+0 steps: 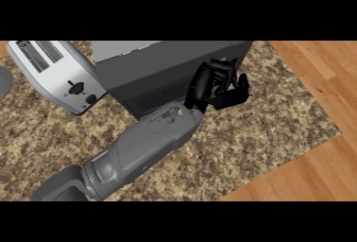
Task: Pick up the milk, place it into the microwave and close the microwave
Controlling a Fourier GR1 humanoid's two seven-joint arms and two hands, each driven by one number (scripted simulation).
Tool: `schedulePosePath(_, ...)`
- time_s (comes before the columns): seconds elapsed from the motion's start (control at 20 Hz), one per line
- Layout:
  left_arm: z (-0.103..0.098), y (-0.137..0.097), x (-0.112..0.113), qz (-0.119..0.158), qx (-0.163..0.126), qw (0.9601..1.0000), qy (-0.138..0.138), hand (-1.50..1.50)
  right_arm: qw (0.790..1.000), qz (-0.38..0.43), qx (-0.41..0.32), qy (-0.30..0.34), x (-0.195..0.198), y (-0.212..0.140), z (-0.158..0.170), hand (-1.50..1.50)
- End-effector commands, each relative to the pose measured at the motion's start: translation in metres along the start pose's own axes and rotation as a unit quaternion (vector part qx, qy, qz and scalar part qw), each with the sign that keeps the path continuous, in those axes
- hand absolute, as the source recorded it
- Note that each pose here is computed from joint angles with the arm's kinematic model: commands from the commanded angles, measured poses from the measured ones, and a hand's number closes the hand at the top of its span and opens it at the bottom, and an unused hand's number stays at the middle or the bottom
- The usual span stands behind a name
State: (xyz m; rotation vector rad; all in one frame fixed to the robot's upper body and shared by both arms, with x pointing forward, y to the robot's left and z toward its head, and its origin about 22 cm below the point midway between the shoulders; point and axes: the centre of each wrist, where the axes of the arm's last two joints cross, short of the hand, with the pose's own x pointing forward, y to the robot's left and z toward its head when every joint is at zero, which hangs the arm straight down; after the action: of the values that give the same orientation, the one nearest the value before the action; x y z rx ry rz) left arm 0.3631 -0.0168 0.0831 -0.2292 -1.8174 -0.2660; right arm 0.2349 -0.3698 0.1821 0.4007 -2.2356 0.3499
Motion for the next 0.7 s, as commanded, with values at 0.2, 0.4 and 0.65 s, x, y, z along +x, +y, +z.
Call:
schedulePosePath(0.2, -0.004, 0.068, -0.038, -0.060, 0.089, 0.9924, 0.060, 1.50, 1.000, 0.012, -0.012, -0.012, 0.015, -0.004, 0.000, -1.50)
schedulePosePath(0.4, -0.005, 0.085, -0.039, -0.064, 0.100, 0.9911, 0.060, -1.50, 0.999, 0.019, -0.024, -0.010, 0.021, -0.007, 0.007, -1.50)
schedulePosePath(0.65, -0.004, 0.080, -0.039, -0.049, 0.089, 0.9931, 0.060, -1.50, 0.999, 0.019, -0.029, -0.005, 0.025, -0.006, 0.010, -1.50)
